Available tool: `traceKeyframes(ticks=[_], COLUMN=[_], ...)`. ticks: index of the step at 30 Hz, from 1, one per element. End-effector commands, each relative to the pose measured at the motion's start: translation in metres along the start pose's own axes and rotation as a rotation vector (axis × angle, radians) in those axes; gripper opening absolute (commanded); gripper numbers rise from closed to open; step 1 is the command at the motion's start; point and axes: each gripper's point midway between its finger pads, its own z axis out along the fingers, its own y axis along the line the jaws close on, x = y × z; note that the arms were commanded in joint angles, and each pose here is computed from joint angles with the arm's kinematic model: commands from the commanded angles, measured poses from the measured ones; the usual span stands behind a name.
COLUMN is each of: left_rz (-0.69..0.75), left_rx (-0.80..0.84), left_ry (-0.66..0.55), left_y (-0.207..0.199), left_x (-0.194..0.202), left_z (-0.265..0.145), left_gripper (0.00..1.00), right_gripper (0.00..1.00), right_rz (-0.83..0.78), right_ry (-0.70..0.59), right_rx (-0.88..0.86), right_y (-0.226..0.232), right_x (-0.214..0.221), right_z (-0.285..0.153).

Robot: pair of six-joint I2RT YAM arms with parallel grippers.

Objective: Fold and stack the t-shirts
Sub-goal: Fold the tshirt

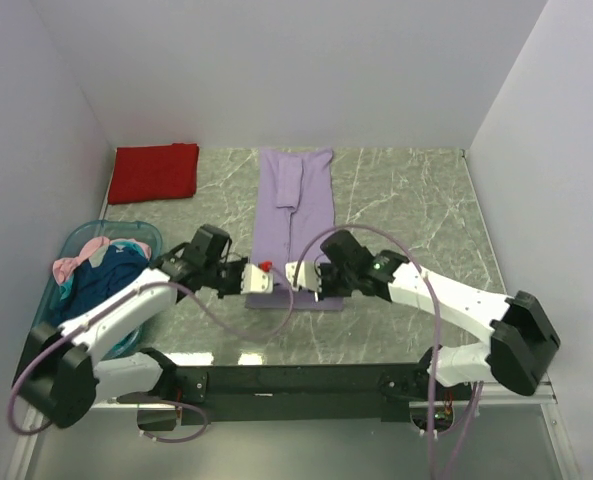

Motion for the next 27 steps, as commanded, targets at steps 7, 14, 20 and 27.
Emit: traceKeyframes(ticks=[7,14,20,27], left_rz=[0.093,0.074,0.067,0.071], left_rx=[-0.110,-0.165,-0.198,-0.219], left_ry=[-0.071,-0.074,-0.056,-0.047], left_y=[0.120,0.186,0.223,0.246], left_x=[-0.003,0.021,0.042,0.054], left_z=[0.013,0.028,0.043,0.058], left_gripper=[0.00,0.00,0.00,0.00], right_gripper=[0.00,0.00,0.00,0.00], right_rz=[-0.113,-0.120,-0.117,-0.105], right_ry=[0.027,0.058,0.074,0.081], right_rx=[0.063,0.079,0.092,0.106], right_y=[-0.105,-0.164,-0.202,-0.226], right_x=[0.009,0.028,0.040,0.047], right_z=[0.012,0.040,0.062,0.079])
